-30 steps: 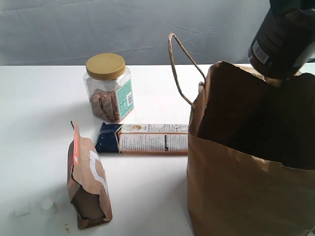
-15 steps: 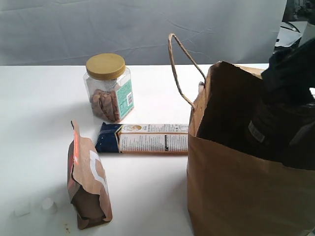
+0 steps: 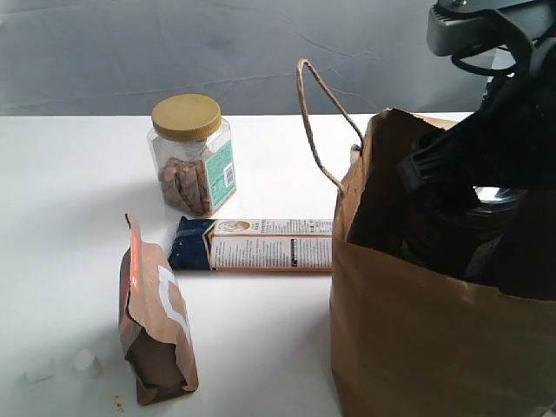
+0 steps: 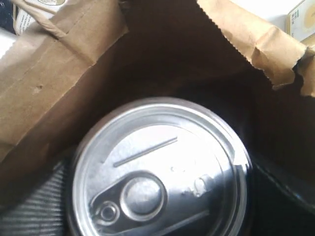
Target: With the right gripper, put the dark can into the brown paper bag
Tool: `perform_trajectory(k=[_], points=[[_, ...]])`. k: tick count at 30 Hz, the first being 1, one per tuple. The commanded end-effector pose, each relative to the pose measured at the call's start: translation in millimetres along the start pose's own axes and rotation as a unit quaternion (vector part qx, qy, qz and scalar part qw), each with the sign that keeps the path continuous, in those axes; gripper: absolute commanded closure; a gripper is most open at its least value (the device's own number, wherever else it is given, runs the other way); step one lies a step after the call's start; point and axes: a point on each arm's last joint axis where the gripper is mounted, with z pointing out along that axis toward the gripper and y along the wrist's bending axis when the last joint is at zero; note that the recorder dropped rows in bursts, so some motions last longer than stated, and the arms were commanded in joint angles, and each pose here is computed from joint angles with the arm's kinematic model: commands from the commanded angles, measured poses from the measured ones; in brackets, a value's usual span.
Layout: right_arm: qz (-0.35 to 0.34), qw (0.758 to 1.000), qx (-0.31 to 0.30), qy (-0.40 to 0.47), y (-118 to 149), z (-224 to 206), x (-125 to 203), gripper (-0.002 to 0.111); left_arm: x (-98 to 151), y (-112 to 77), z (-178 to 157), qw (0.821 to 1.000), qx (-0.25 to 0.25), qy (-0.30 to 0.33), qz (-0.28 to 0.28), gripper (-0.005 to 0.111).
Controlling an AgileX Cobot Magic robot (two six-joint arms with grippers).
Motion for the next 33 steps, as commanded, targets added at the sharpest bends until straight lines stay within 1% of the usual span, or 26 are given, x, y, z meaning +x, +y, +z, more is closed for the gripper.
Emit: perform_trajectory(k=[1,3,6,14,16,19,22,25,28,31,33], points=[[0.002,1.0,-0.007,-0.019,1,-3,-3,0.036,0,-0.3,0,1.0,0.003,-0.003,0.0,0.107],[0.002,1.0,-0.007,-0.019,1,-3,-3,0.029,0,-0.3,0,1.0,0.003,-0.003,0.0,0.107],[0.003,1.0,-0.007,-0.019,1,-3,-3,0.026,0,-0.3,0,1.0,0.003,-0.003,0.0,0.107],[0.008,1.0,-0.013,-0.023,1,-6,-2,0.026,0,-0.3,0,1.0,0.003,-0.003,0.0,0.107],[0.011,0.999,-0.019,-0.04,-1,-13,-1,0.027,0,-0.3,0,1.0,0.003,-0.003,0.0,0.107],[0.025,0.996,-0.026,-0.075,-6,-32,4,0.032,0,-0.3,0,1.0,0.003,-0.003,0.0,0.107],[0.032,0.991,-0.031,-0.127,-16,-60,14,0.043,0,-0.3,0,1.0,0.003,-0.003,0.0,0.107],[0.042,0.977,-0.053,-0.203,-25,-94,28,0.055,0,-0.3,0,1.0,0.003,-0.003,0.0,0.107],[0.064,0.956,-0.071,-0.278,-36,-126,44,0.072,0,-0.3,0,1.0,0.003,-0.003,0.0,0.107],[0.075,0.939,-0.062,-0.33,-50,-150,63,0.092,0,-0.3,0,1.0,0.003,-0.003,0.0,0.107],[0.077,0.931,-0.056,-0.352,-57,-159,76,0.104,0,-0.3,0,1.0,0.003,-0.003,0.0,0.107]])
